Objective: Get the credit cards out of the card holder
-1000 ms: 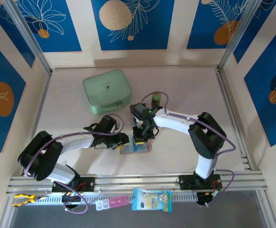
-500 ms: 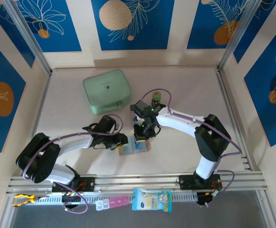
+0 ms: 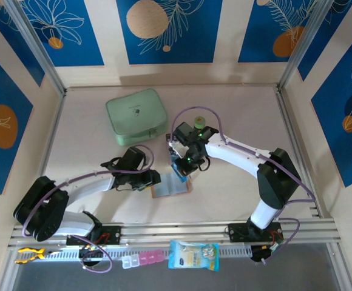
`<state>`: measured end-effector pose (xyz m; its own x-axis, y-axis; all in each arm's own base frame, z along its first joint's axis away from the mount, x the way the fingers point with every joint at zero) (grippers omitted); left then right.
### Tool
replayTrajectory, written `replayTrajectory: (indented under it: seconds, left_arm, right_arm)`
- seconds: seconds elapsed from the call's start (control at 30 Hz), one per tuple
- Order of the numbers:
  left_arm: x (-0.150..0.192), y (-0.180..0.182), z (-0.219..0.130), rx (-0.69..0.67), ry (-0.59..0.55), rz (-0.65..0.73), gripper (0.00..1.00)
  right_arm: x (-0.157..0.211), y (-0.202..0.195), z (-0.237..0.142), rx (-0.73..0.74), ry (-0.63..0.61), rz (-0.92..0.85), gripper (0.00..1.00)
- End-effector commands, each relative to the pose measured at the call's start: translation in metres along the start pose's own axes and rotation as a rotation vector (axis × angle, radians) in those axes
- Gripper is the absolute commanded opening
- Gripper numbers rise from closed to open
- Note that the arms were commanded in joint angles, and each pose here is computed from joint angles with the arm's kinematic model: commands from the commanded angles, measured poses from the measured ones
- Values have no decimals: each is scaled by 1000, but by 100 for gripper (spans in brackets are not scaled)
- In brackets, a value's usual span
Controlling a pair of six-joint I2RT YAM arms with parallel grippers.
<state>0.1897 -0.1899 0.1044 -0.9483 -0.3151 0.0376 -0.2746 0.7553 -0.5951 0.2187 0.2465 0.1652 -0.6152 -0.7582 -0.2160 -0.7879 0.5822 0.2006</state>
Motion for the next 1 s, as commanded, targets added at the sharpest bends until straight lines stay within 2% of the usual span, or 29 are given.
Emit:
replayTrajectory:
  seconds: [0.0,0.13,0.3,0.7,0.97]
  left_arm:
    - [-3,3,-7,-21,-22,11,43]
    - [-3,5,-10,-27,-28,11,43]
    - [-3,8,-11,-28,-38,1,43]
    - [-2,16,-6,-38,-34,-28,43]
    - [-6,12,4,-16,-15,-35,43]
  right_arm:
    - [6,1,-17,55,40,-365,1]
    - [11,-4,-20,126,116,-620,0]
    - [1,-14,-27,144,128,-755,0]
    - [-47,-56,-36,160,58,-817,0]
    - [-63,-67,-28,134,37,-830,0]
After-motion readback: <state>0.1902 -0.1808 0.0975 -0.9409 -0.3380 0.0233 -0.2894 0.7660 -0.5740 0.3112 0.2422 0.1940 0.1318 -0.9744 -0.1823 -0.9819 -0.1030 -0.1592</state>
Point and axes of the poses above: each hand's point on the last joint's axis, 136 mm out from that joint toward the fingers, its own z axis out along the fingers, its own y axis along the line the jaws close on, x = y × z, the point moved 7 cm from there along -z, back along the fingers, and after that the axes turned 10 degrees about -z, right-handed, at the moved point
